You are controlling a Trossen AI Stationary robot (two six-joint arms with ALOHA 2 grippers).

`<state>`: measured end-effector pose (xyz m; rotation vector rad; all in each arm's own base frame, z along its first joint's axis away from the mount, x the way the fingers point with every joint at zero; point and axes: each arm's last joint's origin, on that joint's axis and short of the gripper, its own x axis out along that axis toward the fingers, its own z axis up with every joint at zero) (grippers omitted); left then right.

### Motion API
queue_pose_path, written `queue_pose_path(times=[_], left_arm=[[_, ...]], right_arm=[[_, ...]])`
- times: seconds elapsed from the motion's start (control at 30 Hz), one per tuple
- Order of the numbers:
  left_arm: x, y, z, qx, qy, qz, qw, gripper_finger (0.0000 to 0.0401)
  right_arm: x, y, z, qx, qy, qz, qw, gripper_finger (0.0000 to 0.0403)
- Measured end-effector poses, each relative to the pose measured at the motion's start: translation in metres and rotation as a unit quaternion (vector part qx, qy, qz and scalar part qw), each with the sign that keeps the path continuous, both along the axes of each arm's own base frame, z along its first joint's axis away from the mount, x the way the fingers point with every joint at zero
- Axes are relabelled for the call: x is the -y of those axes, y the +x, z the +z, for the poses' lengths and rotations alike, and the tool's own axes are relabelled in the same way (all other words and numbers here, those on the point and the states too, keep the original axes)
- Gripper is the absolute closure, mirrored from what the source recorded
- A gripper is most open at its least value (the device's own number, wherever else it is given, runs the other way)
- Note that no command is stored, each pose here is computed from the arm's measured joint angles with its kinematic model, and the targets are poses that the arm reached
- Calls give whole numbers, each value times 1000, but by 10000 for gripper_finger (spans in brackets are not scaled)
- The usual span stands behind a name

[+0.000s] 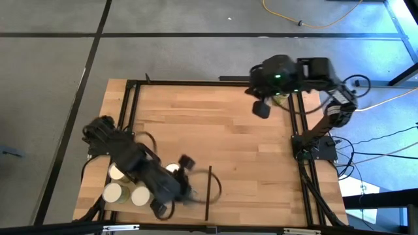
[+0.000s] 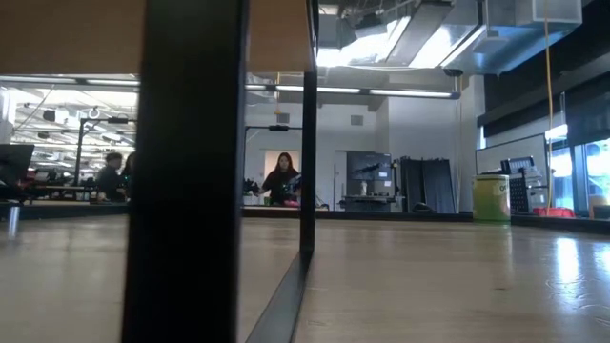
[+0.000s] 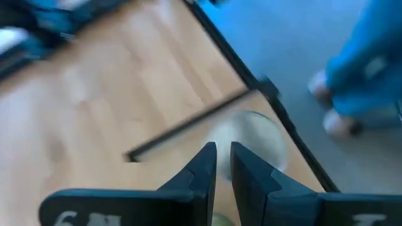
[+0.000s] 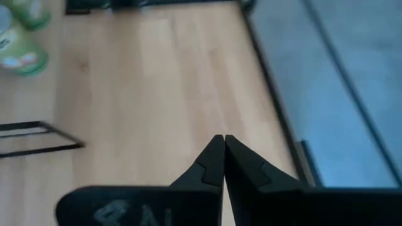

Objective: Pick and place cans onto a shelf
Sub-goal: Put the canned oranges on the shelf

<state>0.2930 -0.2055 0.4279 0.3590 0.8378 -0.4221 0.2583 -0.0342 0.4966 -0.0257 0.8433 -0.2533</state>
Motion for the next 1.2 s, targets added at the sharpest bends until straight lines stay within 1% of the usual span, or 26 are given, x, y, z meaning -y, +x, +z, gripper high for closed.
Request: queue_pose_path(times=[0.03, 0.1, 0.2, 0.27, 0.37, 0.47, 0.53, 0.6, 0.67, 0.73, 0.83, 0.93, 1.07, 1.2], left_arm=[[-6, -4, 8, 16, -6, 17, 1000, 362], [-20, -13, 23, 47, -12, 56, 997, 362], [-38, -25, 39, 86, -6, 122, 989, 362], [-50, -31, 45, 99, 5, 158, 982, 362], [-67, -43, 55, 109, 6, 202, 973, 362], [-84, -56, 62, 111, -2, 240, 964, 362], [-94, -64, 66, 108, -1, 256, 961, 362], [-105, -75, 70, 108, 11, 270, 957, 362], [-117, -88, 75, 113, 30, 288, 951, 362], [-131, -103, 80, 123, 44, 310, 942, 362], [-149, -124, 91, 150, 40, 340, 928, 362], [-164, -145, 99, 170, 28, 354, 919, 362], [-180, -167, 106, 192, 20, 376, 906, 362], [-192, -185, 111, 218, 19, 412, 885, 362]], right_arm=[[0, -6, 4, 5, -9, -12, 1000, 389], [1, -20, 11, 18, -32, -56, 998, 389], [6, -37, 16, 19, -57, -113, 992, 389], [13, -43, 17, 29, -61, -152, 986, 389], [28, -46, 15, 34, -62, -232, 970, 389], [49, -46, 6, 17, -68, -300, 951, 389], [66, -46, -5, -10, -66, -332, 941, 389], [84, -46, -18, -33, -50, -372, 926, 389], [102, -49, -33, -54, -22, -409, 911, 389], [119, -53, -49, -73, 17, -441, 894, 389], [140, -59, -74, -100, 66, -475, 872, 389], [159, -62, -98, -116, 84, -495, 857, 389], [180, -67, -129, -119, 98, -519, 840, 388], [197, -76, -158, -133, 112, -523, 834, 385]])
